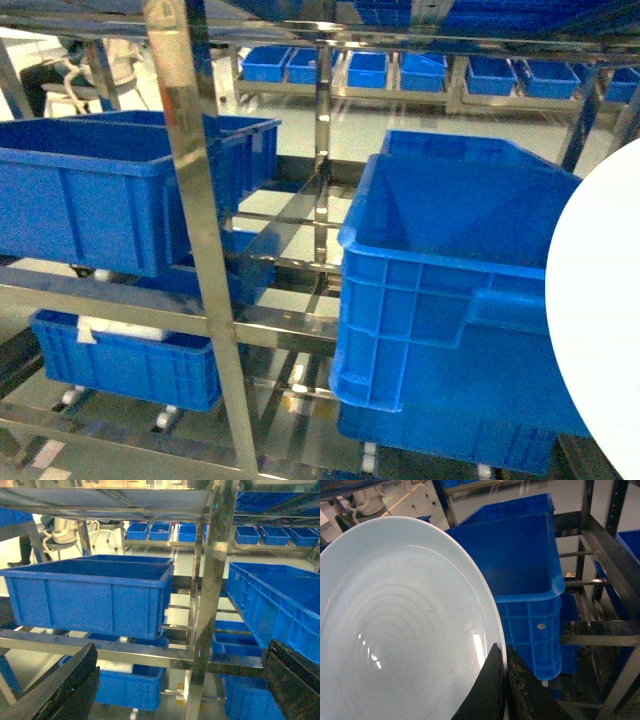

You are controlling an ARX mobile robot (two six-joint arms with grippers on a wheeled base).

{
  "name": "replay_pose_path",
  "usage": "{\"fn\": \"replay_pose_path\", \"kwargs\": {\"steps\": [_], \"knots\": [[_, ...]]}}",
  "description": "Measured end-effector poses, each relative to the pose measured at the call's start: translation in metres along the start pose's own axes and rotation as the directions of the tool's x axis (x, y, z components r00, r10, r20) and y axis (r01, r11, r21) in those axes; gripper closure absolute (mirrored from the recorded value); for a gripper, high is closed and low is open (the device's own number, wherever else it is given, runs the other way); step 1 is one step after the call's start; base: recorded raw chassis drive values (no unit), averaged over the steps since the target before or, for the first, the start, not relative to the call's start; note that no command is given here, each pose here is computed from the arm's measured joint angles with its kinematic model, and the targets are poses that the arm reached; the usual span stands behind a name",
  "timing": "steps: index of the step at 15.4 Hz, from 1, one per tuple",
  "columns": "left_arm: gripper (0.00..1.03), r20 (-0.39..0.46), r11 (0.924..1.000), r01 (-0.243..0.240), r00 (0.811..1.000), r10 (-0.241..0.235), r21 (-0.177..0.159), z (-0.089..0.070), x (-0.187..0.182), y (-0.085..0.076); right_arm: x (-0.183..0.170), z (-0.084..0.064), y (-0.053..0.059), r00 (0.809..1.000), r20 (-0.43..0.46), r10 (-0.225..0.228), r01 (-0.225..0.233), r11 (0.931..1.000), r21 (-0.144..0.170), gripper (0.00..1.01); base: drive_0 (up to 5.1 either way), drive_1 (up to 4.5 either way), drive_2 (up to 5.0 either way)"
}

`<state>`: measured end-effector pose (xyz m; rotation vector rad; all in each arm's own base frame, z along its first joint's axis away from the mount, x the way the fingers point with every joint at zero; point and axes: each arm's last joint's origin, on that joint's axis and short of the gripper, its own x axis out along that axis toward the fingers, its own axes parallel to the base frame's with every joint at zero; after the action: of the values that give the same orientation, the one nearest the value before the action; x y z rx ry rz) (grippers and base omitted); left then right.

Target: Place blue tray on left shelf second layer neatly

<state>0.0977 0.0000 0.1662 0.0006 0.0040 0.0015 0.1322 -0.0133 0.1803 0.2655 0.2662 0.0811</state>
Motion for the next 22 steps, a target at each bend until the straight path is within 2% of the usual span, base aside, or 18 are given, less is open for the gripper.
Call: {"fn": "replay_pose_path", "kwargs": {"steps": [2,7,11,22], "knots": [[0.05,0.0,1.0,0.0,1.0,0.0,0.0,0.0,0.0,0.0,0.0,0.0001,0.0,1.0,0.0,0.0,0.0,1.0,0.0,0.99,-1.5,-1.52,-1.5],[0.05,0.0,1.0,0.0,1.0,0.0,0.0,0.0,0.0,0.0,0.0,0.0002,0.0,1.0,0.001,0.0,0.0,1.0,0.0,0.99,-1.6,1.46,-4.6],[0.05,-0.001,1.0,0.004,1.0,-0.004,0.0,-0.0001,0.0,-0.0003,-0.0002,0.0006,0.0002,1.0,0.005,0.001,-0.001,1.0,-0.002,0.99,-1.1,3.03,-5.2],[0.05,0.0,1.0,0.002,1.0,-0.002,0.0,0.0,0.0,-0.0001,0.0004,-0.0002,-0.0002,1.0,-0.004,-0.001,0.001,1.0,0.001,0.99,0.0,0.04,0.0]]}}
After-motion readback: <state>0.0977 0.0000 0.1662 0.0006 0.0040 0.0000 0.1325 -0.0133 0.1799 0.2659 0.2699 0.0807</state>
